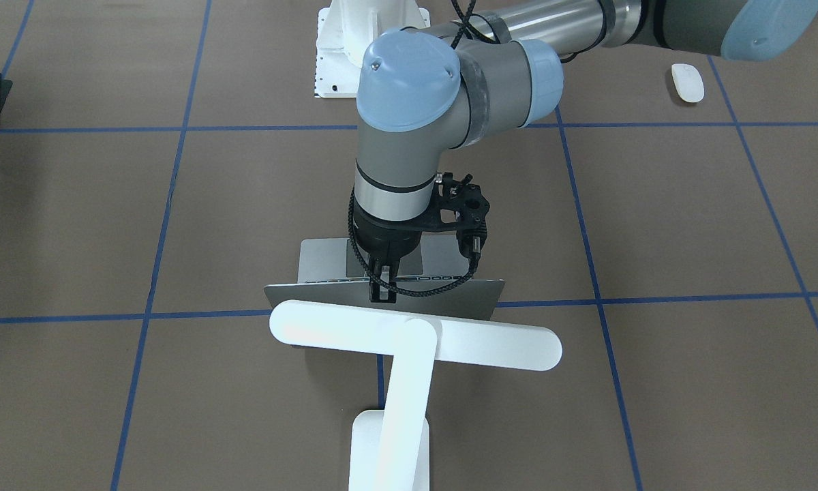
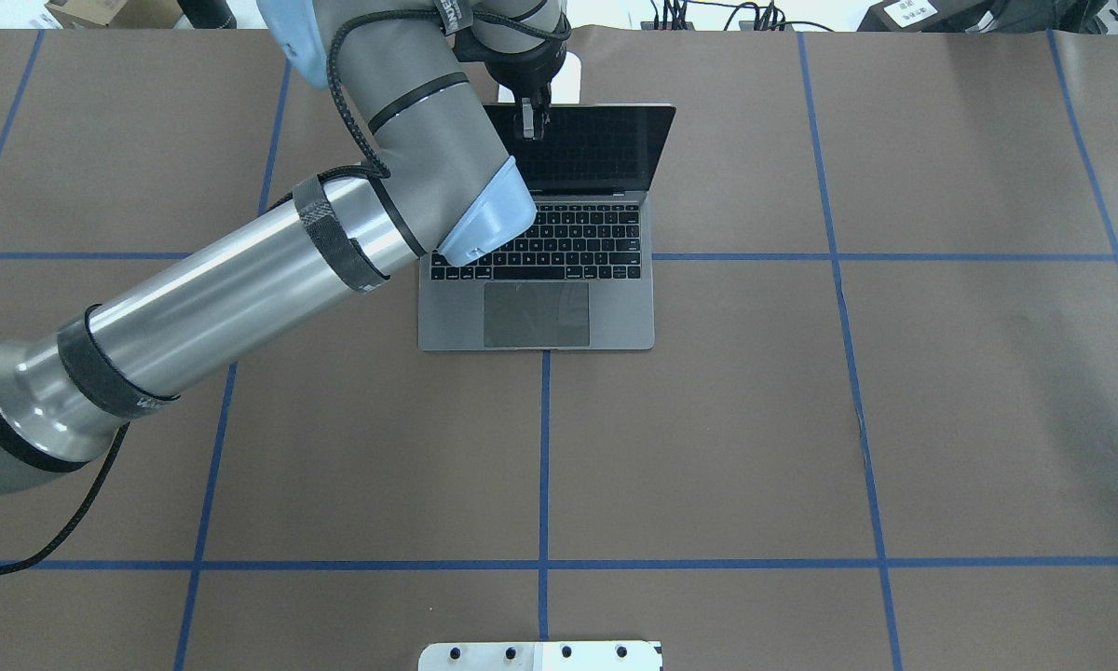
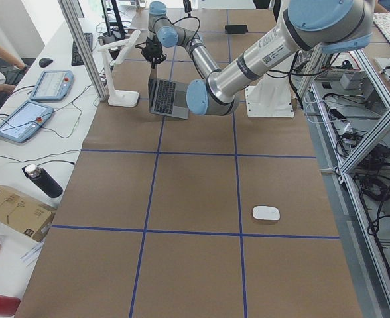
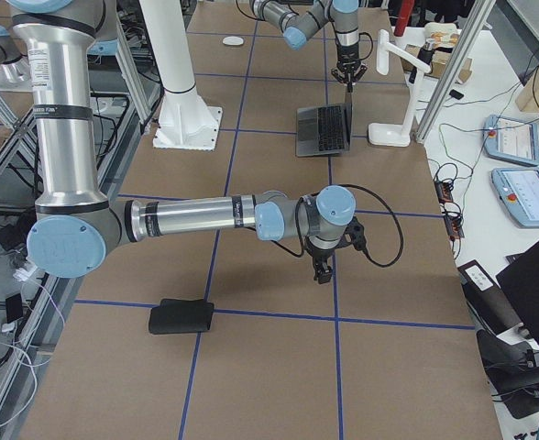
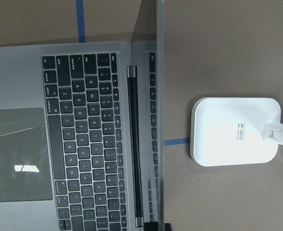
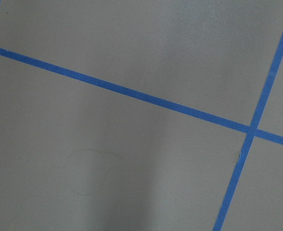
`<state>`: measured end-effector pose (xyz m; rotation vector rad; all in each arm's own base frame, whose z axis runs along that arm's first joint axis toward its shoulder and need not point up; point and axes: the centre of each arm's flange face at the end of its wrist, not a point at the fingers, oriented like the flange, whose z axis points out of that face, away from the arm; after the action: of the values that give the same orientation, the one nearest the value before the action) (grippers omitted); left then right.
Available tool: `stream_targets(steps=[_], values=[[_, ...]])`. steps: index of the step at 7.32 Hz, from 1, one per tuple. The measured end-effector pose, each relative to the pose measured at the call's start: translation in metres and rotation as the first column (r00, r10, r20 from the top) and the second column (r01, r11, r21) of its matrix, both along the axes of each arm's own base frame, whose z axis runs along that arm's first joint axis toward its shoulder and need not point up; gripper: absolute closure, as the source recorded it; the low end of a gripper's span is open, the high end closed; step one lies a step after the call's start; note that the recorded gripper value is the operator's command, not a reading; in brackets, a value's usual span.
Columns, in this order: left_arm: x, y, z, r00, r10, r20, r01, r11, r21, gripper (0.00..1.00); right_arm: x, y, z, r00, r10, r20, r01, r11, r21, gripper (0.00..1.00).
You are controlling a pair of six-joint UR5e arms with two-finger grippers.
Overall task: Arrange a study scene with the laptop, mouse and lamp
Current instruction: 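Lower the silver laptop with the left gripper in front of the lamp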
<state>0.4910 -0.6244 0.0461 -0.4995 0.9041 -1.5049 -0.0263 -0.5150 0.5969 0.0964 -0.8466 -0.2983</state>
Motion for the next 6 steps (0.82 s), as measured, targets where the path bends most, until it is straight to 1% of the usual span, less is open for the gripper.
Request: stream_targets(steps=[2, 3, 4, 5, 6], values=[[0.0015, -0.0041, 0.0038, 1.000, -0.009, 0.002, 0.009, 1.000, -0.002, 1.00, 0.0000, 0.0001, 0.0006, 1.000, 0.000, 0.000, 0.000, 1.000, -0.001, 0.00], [0.0001, -0.0065, 0.0047, 1.000, -0.014, 0.002, 0.014, 1.000, -0.003, 0.65, 0.0000, 0.0001, 0.0006, 1.000, 0.000, 0.000, 0.000, 1.000, -0.001, 0.00], [-0.0022, -0.0089, 0.0052, 1.000, -0.018, 0.002, 0.018, 1.000, -0.003, 0.52, 0.0000, 0.0001, 0.0006, 1.000, 0.000, 0.000, 0.000, 1.000, -0.001, 0.00], [-0.0034, -0.0099, 0.0052, 1.000, -0.020, 0.001, 0.020, 1.000, -0.002, 0.36, 0.0000, 0.0001, 0.0007, 1.000, 0.000, -0.001, 0.000, 1.000, -0.001, 0.00], [-0.0034, -0.0103, 0.0062, 1.000, -0.019, 0.002, 0.019, 1.000, -0.003, 0.27, 0.0001, 0.0001, 0.0009, 1.000, 0.000, -0.001, 0.000, 1.000, -0.001, 0.00]])
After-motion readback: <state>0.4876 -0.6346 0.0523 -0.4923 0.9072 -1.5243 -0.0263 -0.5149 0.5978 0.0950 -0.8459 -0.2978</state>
